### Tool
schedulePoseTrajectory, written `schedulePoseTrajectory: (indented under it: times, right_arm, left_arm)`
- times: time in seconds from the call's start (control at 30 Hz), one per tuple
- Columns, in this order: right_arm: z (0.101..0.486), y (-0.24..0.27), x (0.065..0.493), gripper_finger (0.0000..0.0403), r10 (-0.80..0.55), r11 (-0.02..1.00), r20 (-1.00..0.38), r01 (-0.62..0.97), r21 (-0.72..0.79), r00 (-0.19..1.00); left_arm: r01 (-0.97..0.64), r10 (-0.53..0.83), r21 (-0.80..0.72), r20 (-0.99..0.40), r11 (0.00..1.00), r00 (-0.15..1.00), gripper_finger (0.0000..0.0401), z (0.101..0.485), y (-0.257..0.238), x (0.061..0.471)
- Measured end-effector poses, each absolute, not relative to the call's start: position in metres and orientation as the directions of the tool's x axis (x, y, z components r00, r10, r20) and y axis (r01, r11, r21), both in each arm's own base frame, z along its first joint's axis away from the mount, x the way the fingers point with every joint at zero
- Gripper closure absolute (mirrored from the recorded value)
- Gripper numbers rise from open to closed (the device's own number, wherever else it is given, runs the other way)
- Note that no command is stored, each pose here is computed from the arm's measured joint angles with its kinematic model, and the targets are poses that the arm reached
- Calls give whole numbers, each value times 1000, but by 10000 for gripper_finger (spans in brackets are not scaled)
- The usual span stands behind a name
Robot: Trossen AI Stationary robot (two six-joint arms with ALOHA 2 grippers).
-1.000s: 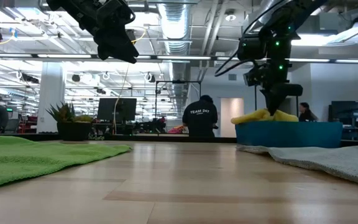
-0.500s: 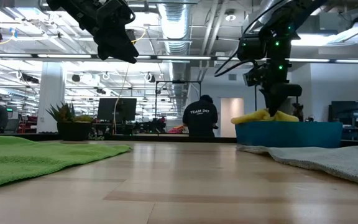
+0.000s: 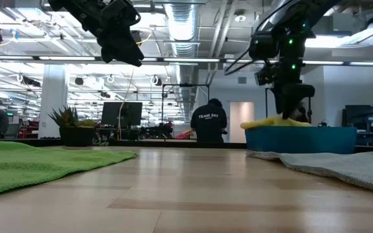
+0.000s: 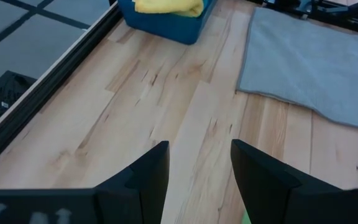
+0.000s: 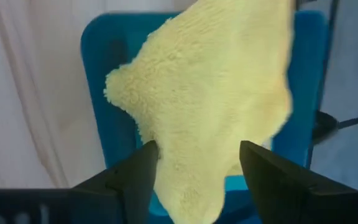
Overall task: Fold microfiber towels
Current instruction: Stack the yellow microfiber cloth on top of the blue microfiber cloth in the blue bin, then fold the gray microfiber cloth
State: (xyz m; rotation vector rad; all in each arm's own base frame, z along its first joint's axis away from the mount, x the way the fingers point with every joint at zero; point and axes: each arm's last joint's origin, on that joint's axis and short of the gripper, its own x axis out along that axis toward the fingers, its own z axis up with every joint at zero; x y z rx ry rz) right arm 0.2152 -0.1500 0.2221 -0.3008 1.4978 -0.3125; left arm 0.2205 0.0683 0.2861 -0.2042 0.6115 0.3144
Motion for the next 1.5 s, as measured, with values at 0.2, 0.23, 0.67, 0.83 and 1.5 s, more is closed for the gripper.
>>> schedulePoseTrajectory:
  times: [0.2,0.23,0.67,0.83,1.5]
  right_arm:
    - [256,-137,209,147,-467,884,-872,66,-462,151]
    - [262,-133,208,147,-478,878,-861,65,-474,175]
    - [323,-68,182,147,-417,880,-839,387,-276,349]
    - [323,-40,172,147,-313,934,-895,275,-229,318]
    - [266,36,205,147,84,996,-981,-37,79,174]
  left_arm:
    - [-348,227,-95,-595,933,771,237,286,68,220]
    - [-348,228,-95,-595,933,771,237,286,68,220]
    - [-337,191,-169,-562,926,805,237,287,57,228]
    - [-315,155,-202,-559,927,815,237,283,47,240]
    - [-316,159,-184,-575,931,803,237,278,10,246]
